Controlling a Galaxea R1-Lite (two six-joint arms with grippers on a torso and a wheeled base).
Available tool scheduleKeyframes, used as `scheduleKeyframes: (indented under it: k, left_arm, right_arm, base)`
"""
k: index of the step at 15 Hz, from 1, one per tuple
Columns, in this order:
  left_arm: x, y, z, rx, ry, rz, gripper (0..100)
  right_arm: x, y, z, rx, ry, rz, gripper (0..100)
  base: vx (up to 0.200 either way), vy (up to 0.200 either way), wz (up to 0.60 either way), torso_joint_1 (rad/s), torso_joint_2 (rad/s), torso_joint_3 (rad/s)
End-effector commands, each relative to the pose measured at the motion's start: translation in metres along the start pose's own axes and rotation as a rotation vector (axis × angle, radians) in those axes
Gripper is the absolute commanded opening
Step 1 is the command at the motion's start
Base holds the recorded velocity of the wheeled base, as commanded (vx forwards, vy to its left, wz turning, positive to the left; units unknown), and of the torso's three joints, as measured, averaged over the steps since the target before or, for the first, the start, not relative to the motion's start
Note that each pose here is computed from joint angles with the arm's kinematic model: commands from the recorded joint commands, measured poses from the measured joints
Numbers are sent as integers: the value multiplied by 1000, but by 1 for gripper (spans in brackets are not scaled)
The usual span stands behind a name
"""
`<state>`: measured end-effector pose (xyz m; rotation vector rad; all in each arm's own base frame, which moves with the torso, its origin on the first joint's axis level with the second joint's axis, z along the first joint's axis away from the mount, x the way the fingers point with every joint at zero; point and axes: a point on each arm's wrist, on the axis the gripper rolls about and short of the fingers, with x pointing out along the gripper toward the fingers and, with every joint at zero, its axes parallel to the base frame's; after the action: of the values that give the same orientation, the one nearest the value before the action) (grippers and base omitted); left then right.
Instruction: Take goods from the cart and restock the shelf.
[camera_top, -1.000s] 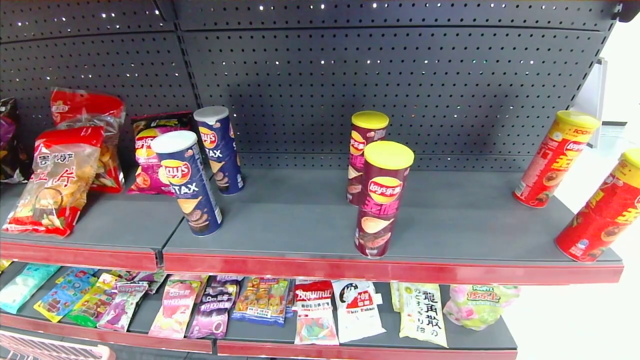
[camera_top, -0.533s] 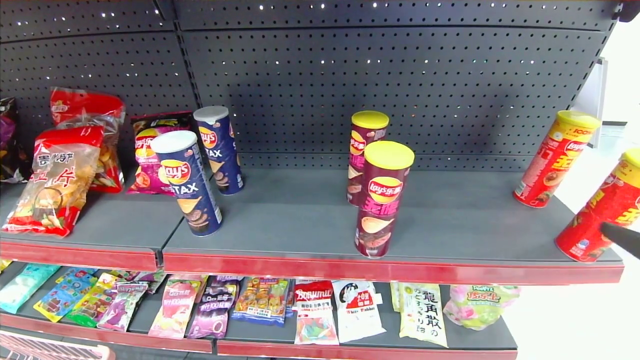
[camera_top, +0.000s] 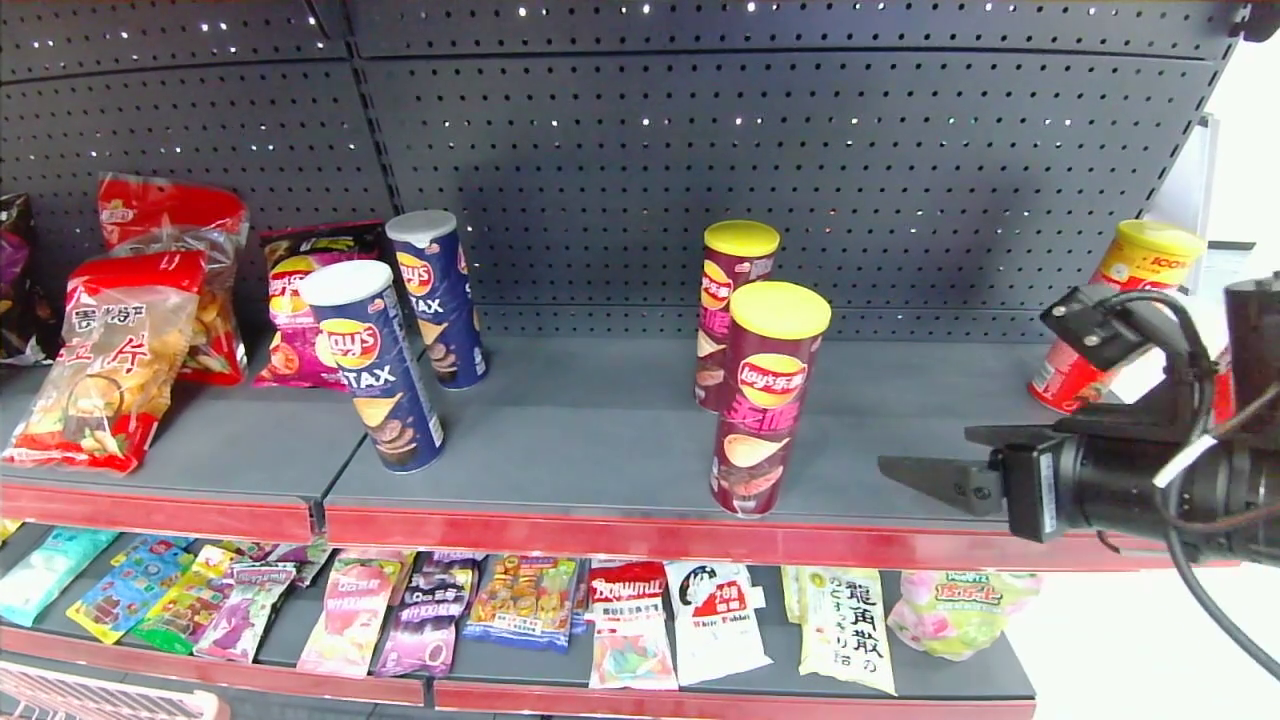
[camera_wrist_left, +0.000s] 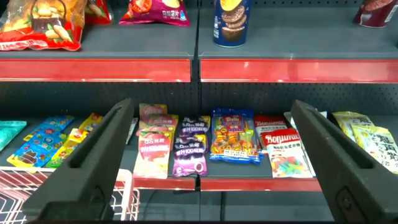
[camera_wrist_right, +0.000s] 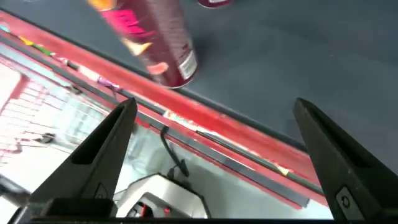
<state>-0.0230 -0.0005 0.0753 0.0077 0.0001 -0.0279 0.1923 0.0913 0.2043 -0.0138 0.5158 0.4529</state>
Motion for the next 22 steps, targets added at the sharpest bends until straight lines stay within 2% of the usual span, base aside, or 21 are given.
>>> scheduleKeyframes:
  k: [1, 5, 10, 22]
  left_arm:
    - [0, 0, 0, 0, 3, 0, 100]
    - [0, 0, 0, 0, 1, 0, 100]
    - [0, 0, 0, 0, 3, 0, 100]
    - [0, 0, 0, 0, 3, 0, 100]
  right_arm:
    - [44, -3, -6, -2, 88, -77, 100]
    - [69, -6, -14, -57, 157, -117, 100]
    - [92, -12, -16, -111, 195, -177, 100]
    - [124, -8, -9, -156, 192, -165, 100]
  base:
    - [0, 0, 0, 0, 0, 0]
    - [0, 0, 0, 0, 0, 0]
    - [0, 0, 0, 0, 0, 0]
    - [0, 0, 0, 0, 0, 0]
